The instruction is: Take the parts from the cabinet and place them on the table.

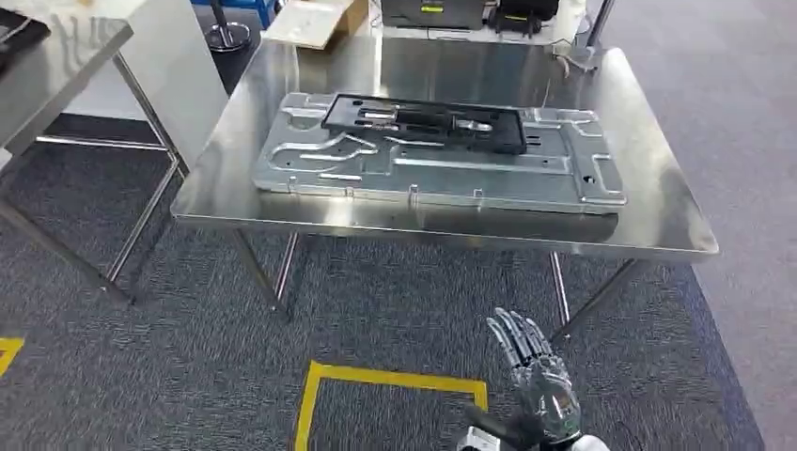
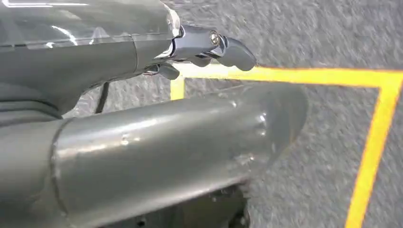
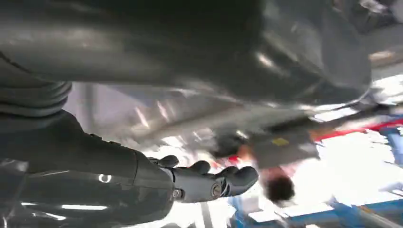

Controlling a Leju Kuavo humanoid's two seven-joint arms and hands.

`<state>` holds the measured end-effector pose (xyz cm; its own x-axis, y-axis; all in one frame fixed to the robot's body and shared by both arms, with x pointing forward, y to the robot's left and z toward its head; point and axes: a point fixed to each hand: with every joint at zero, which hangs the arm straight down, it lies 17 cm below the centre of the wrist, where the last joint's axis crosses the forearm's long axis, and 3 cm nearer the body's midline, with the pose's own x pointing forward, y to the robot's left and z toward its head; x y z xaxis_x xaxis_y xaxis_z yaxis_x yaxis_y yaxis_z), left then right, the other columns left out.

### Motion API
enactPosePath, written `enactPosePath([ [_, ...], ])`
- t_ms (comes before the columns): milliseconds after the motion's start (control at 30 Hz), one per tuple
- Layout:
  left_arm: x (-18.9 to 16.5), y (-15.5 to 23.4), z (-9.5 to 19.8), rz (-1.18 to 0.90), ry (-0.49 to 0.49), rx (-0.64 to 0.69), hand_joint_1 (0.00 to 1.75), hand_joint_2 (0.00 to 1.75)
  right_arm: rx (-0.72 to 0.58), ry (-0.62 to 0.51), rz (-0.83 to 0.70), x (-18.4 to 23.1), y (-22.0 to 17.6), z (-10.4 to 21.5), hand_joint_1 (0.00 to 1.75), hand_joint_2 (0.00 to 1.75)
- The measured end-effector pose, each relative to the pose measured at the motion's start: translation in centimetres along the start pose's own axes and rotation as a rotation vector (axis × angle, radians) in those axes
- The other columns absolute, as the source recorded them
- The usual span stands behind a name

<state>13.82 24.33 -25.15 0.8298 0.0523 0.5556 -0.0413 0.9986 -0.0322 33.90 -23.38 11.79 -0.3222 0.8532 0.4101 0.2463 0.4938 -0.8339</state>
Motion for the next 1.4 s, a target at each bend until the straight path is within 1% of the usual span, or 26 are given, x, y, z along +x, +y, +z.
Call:
enactPosePath([
  [67, -0.1, 0.0, 0.0, 0.008, 0.0, 0.004, 0.0, 0.0, 0.009, 0.068, -0.029, -3.5, 0.7, 1.5, 0.0, 0.0],
  [167, -0.1, -0.2, 0.1, 0.025, 0.001, 0.008, 0.0, 0.0, 0.03, 0.165, -0.006, -9.6, 1.5, 4.4, 0.0, 0.0],
  [267, -0.2, -0.4, 0.1, 0.033, -0.002, 0.009, 0.0, 0.0, 0.038, 0.303, 0.013, -15.2, 2.1, 7.1, 0.0, 0.0],
  [333, -0.2, -0.4, 0.1, 0.043, -0.001, 0.014, 0.0, 0.0, 0.054, 0.448, 0.01, -19.1, 3.0, 10.7, 0.0, 0.0],
  [367, -0.4, -0.3, 0.2, 0.047, 0.003, 0.017, 0.0, 0.0, 0.068, 0.53, 0.003, -20.9, 3.7, 13.3, 0.0, 0.0],
  [400, -0.5, -0.3, 0.2, 0.048, 0.004, 0.019, 0.0, 0.0, 0.07, 0.559, 0.0, -21.7, 4.0, 14.4, 0.0, 0.0],
  [433, -0.7, -0.4, 0.3, 0.051, 0.008, 0.018, 0.0, 0.0, 0.084, 0.621, -0.001, -23.0, 4.3, 16.9, 0.0, 0.0],
  [467, -0.9, -0.5, 0.4, 0.055, 0.011, 0.019, 0.0, 0.0, 0.093, 0.664, -0.005, -23.7, 4.5, 18.6, 0.0, 0.0],
  [633, -0.5, -0.5, 0.3, 0.057, 0.005, 0.02, 0.0, 0.0, 0.131, 0.883, -0.03, -26.2, 6.2, 24.2, 0.0, 0.0],
  [700, -0.4, -0.4, 0.2, 0.059, 0.004, 0.023, 0.0, 0.0, 0.148, 0.962, -0.045, -26.6, 6.9, 26.3, 0.0, 0.0],
  [800, 0.5, -0.2, -0.1, 0.057, -0.01, 0.027, 0.0, 0.0, 0.176, 1.059, -0.08, -26.6, 8.4, 28.5, 0.0, 0.0],
  [833, 0.7, -0.2, -0.2, 0.061, -0.014, 0.028, 0.0, 0.0, 0.186, 1.108, -0.1, -26.5, 9.1, 29.7, 0.0, 0.0],
  [900, 0.1, -0.4, 0.0, 0.069, -0.001, 0.027, 0.0, 0.0, 0.209, 1.217, -0.151, -26.0, 10.4, 32.3, 0.0, 0.0],
  [1000, -0.8, -0.4, 0.3, 0.065, 0.016, 0.026, 0.0, 0.0, 0.269, 1.401, -0.252, -23.7, 13.6, 36.1, 0.0, 0.0],
  [1033, -0.8, -0.4, 0.3, 0.064, 0.017, 0.025, 0.0, 0.0, 0.291, 1.448, -0.277, -22.9, 14.5, 36.9, 0.0, 0.0],
  [1133, -0.8, -0.4, 0.3, 0.053, 0.019, 0.021, 0.0, 0.0, 0.382, 1.595, -0.39, -19.2, 18.0, 39.2, 0.0, 0.0],
  [1267, -0.6, -0.4, 0.2, 0.036, 0.022, 0.016, 0.0, 0.0, 0.52, 1.829, -0.563, -13.4, 22.0, 42.5, 0.0, 0.0],
  [1333, -0.4, -0.3, 0.1, 0.035, 0.021, 0.016, 0.0, 0.0, 0.554, 1.868, -0.619, -11.6, 23.0, 43.0, 0.0, 0.0],
  [1400, -0.7, -0.3, 0.2, 0.033, 0.029, 0.015, 0.0, 0.0, 0.573, 1.879, -0.654, -10.8, 23.5, 43.1, 0.0, 0.0],
])
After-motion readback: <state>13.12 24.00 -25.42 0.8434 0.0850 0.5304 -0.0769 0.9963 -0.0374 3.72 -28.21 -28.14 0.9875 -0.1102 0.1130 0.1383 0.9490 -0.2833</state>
